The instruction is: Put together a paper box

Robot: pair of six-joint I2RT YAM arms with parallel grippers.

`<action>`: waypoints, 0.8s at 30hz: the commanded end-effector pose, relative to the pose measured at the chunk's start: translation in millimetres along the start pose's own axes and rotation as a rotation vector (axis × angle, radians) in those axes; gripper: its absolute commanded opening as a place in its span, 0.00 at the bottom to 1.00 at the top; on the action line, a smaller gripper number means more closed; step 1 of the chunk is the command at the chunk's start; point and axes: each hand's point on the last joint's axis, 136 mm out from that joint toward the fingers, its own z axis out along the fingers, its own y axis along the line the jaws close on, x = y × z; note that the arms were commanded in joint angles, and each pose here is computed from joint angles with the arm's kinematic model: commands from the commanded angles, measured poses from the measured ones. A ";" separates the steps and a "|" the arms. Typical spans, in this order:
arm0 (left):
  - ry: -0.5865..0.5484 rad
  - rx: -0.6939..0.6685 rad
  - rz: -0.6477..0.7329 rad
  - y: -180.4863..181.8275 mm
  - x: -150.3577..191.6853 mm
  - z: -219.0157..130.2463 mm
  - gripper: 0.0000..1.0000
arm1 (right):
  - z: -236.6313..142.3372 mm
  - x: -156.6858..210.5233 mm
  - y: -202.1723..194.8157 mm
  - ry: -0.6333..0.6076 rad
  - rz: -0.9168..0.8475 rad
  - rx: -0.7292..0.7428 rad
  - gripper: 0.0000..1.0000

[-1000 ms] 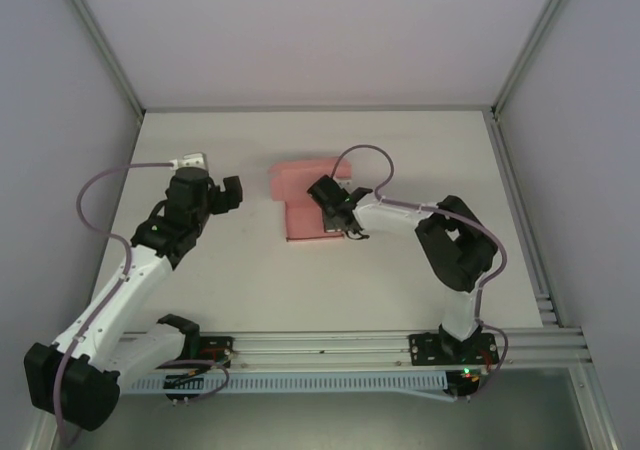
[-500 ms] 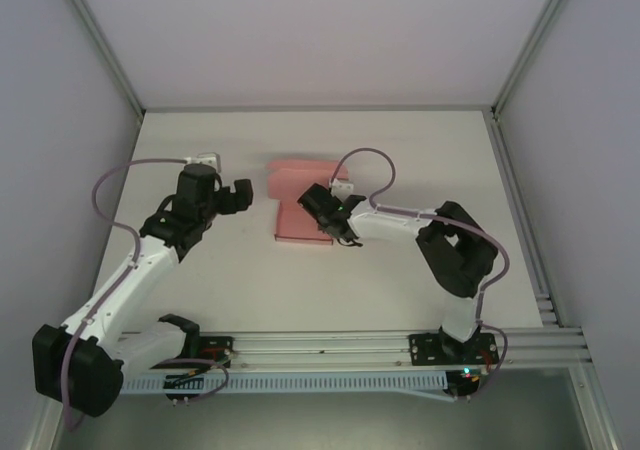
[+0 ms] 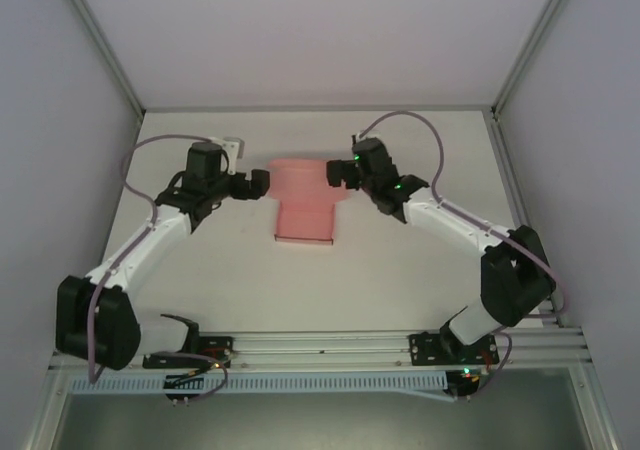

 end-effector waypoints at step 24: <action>0.133 0.419 0.295 -37.6 13.2 76.7 0.56 | 52.0 47.7 23.5 0.273 -0.354 -0.378 0.67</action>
